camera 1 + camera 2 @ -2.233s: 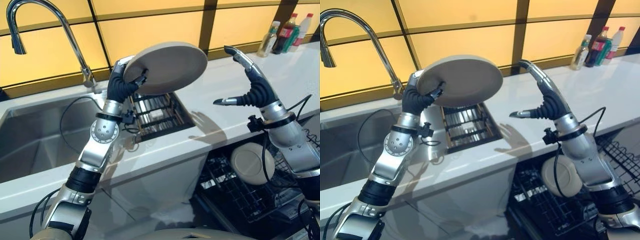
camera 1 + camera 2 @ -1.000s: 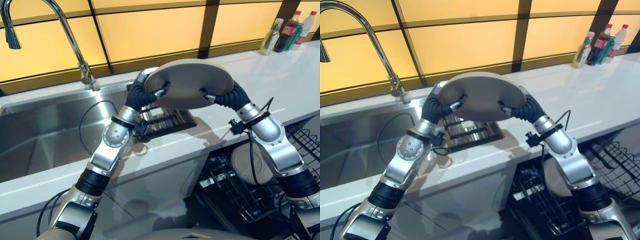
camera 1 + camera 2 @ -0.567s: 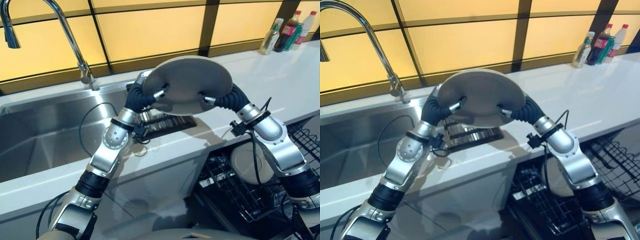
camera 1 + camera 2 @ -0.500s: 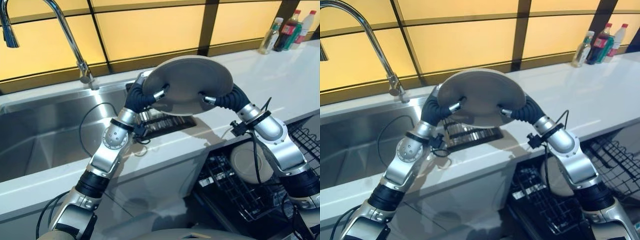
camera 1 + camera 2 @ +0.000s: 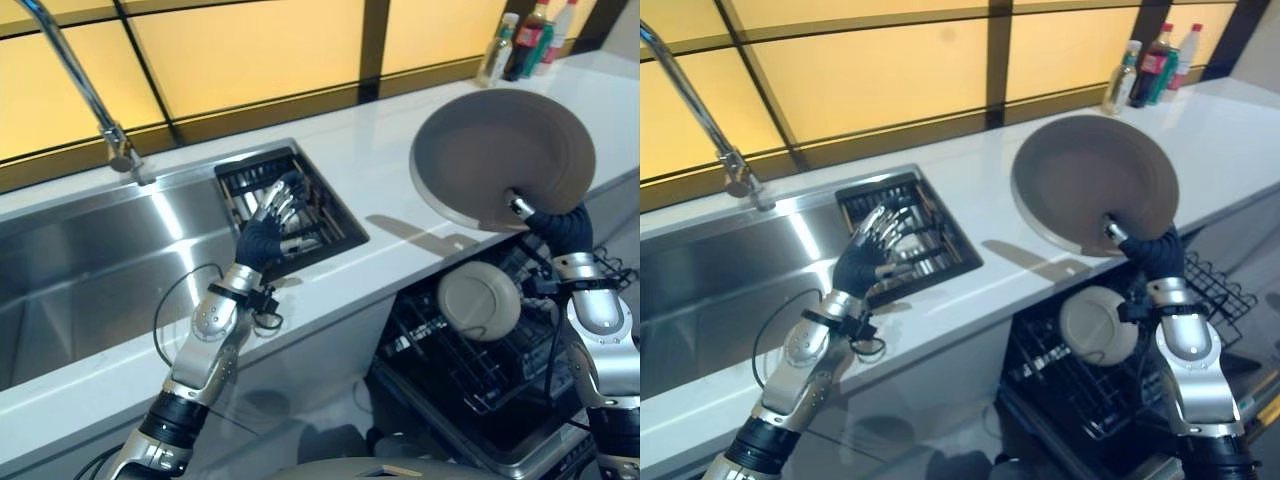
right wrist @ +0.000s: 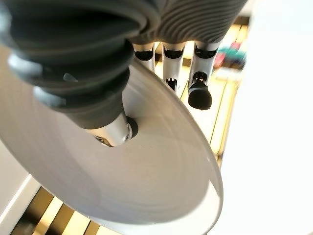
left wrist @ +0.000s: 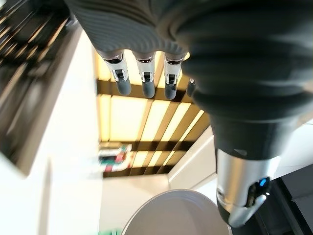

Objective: Pick up plates and place into dishwasher.

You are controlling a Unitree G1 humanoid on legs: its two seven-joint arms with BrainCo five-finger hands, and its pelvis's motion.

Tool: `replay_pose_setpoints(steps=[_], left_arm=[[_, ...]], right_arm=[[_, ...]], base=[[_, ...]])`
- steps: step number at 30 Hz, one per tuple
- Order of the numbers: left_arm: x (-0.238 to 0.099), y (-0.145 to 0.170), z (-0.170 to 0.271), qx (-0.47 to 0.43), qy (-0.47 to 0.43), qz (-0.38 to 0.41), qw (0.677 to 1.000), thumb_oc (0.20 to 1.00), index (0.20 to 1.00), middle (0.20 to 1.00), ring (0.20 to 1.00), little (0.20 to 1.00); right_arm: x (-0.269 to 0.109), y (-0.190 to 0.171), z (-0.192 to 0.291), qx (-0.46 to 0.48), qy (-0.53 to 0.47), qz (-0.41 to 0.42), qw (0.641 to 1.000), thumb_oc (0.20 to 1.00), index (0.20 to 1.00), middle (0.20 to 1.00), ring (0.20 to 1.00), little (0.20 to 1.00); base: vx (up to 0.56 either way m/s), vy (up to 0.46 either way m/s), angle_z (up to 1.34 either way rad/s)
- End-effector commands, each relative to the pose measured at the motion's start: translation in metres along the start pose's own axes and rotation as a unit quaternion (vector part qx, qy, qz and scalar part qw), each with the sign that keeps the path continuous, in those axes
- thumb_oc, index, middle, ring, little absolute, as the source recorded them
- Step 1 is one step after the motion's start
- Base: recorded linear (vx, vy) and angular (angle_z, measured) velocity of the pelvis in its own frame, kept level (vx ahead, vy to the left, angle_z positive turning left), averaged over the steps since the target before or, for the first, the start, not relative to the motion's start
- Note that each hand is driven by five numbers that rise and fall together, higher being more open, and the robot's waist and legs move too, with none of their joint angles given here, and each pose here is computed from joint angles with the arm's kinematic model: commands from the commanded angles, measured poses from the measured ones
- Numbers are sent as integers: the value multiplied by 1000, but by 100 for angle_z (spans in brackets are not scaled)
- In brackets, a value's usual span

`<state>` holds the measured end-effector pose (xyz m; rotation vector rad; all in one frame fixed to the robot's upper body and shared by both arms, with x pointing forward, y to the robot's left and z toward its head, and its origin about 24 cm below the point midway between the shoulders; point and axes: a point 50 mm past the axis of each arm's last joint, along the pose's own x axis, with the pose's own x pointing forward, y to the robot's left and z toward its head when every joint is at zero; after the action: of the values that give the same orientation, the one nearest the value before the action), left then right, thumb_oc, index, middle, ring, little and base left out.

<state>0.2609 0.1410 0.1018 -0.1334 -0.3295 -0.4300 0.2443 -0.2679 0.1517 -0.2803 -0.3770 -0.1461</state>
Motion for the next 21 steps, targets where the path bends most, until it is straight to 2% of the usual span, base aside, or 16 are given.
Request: replay_pose_setpoints(steps=[1,7,15,18,21], left_arm=[[-8,-3,1,-16,-21,-16,1000,1000,1000,1000,1000,1000],[-8,-13,-7,-78,-2,-56,995,1000,1000,1000,1000,1000],[-11,-44,-9,-174,30,-187,966,1000,1000,1000,1000,1000],[-11,-62,-11,-200,37,-230,952,1000,1000,1000,1000,1000],[-18,-73,-16,-211,50,-254,943,1000,1000,1000,1000,1000]], right_arm=[[2,-20,21,26,-78,-73,994,200,200,200,200,200],[-2,-30,12,-35,-67,-146,986,200,200,200,200,200],[8,-28,-6,-94,-33,-161,982,200,200,200,200,200],[10,-24,-16,-80,-11,-169,982,200,200,200,200,200],[16,-9,-19,-80,1,-121,989,200,200,200,200,200]], base=[[-51,-15,-21],[-12,18,-18],[-59,-22,-47],[45,-146,17],[95,-162,-2]])
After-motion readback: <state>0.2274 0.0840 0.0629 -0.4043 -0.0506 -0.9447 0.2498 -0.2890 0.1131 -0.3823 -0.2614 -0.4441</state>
